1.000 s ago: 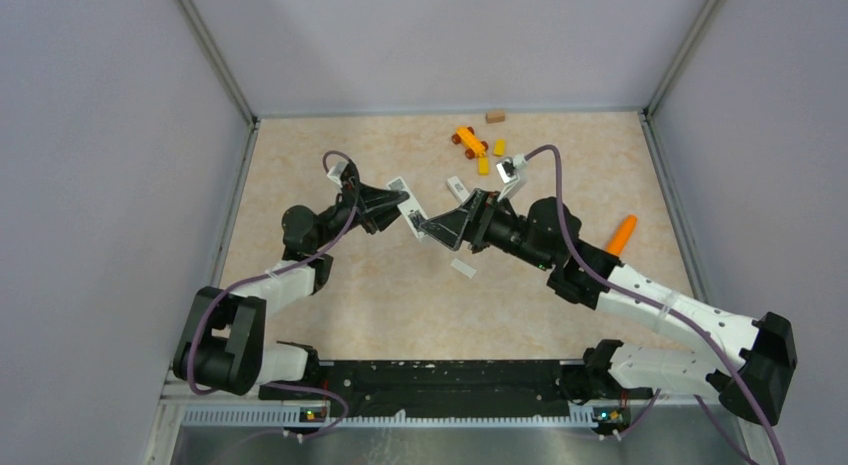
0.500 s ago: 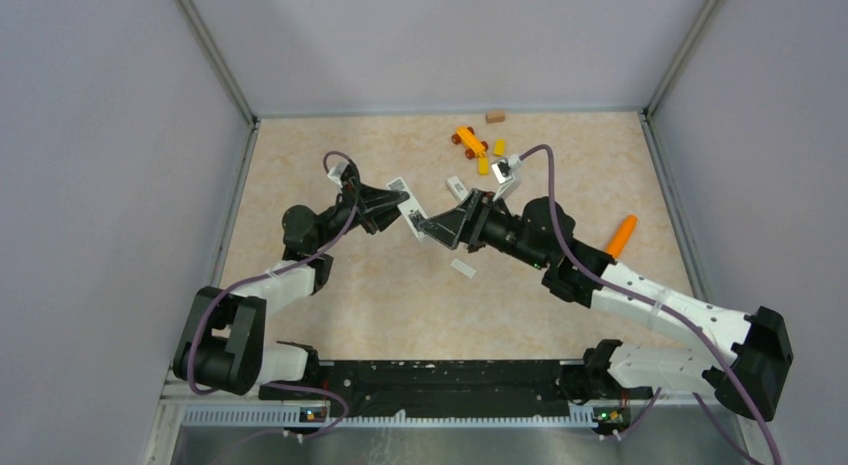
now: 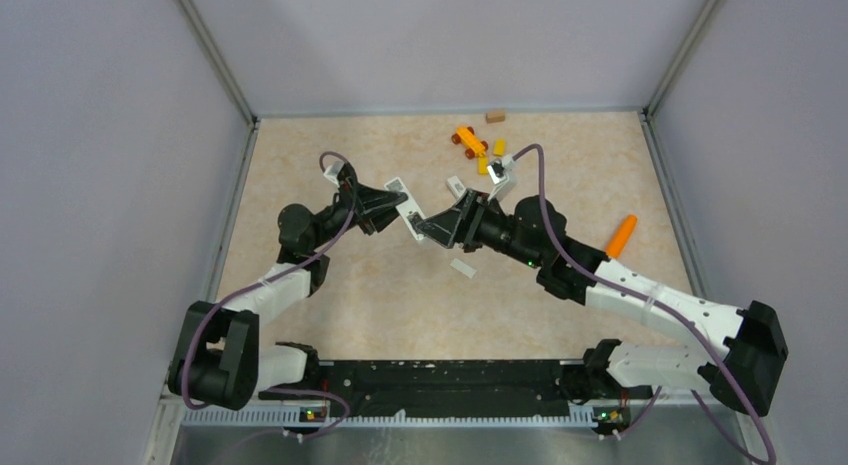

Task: Load the batteries into the remote control
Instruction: Load the battery into the remote control.

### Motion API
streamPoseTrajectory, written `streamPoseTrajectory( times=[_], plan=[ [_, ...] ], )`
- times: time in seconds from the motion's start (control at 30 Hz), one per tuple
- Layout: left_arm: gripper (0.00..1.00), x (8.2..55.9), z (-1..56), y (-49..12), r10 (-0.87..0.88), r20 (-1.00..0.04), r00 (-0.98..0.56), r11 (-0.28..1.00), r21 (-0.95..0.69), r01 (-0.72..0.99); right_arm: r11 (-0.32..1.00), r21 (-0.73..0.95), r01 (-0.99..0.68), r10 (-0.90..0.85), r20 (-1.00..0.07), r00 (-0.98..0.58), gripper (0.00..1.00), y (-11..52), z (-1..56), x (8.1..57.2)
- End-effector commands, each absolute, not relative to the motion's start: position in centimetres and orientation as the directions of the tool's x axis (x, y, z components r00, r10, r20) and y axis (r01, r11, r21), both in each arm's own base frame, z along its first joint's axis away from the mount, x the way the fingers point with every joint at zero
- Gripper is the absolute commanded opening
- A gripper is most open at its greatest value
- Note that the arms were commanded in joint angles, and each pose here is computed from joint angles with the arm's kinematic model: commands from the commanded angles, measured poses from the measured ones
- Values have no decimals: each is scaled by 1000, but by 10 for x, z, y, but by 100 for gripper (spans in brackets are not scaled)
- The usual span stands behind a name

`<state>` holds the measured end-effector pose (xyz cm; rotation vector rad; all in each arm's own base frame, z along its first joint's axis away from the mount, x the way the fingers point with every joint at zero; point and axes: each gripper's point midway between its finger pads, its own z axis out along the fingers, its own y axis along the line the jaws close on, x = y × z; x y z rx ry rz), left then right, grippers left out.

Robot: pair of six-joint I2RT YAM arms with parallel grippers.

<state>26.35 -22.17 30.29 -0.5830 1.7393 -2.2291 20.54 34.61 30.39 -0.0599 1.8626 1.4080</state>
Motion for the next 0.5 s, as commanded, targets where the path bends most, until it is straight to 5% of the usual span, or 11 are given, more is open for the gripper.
streamPoseTrajectory(
  times=[0.0, 0.1, 0.2, 0.47],
  plan=[
    [0, 252, 334, -222, -426, 14, -904, -243, -965, 100, 365, 791, -492, 423, -611, -669, 66, 346, 322, 208],
    [0, 253, 333, -223, -429, 9, -903, -239, -966, 104, 331, 789, -518, 441, -614, -654, 79, 342, 329, 204],
    [0, 254, 331, -223, -428, 14, -904, -236, -967, 98, 300, 792, -531, 473, -607, -639, 83, 335, 337, 200],
    [0, 254, 333, -223, -427, 9, -904, -238, -966, 103, 261, 821, -508, 470, -567, -676, 68, 340, 332, 197]
  ],
)
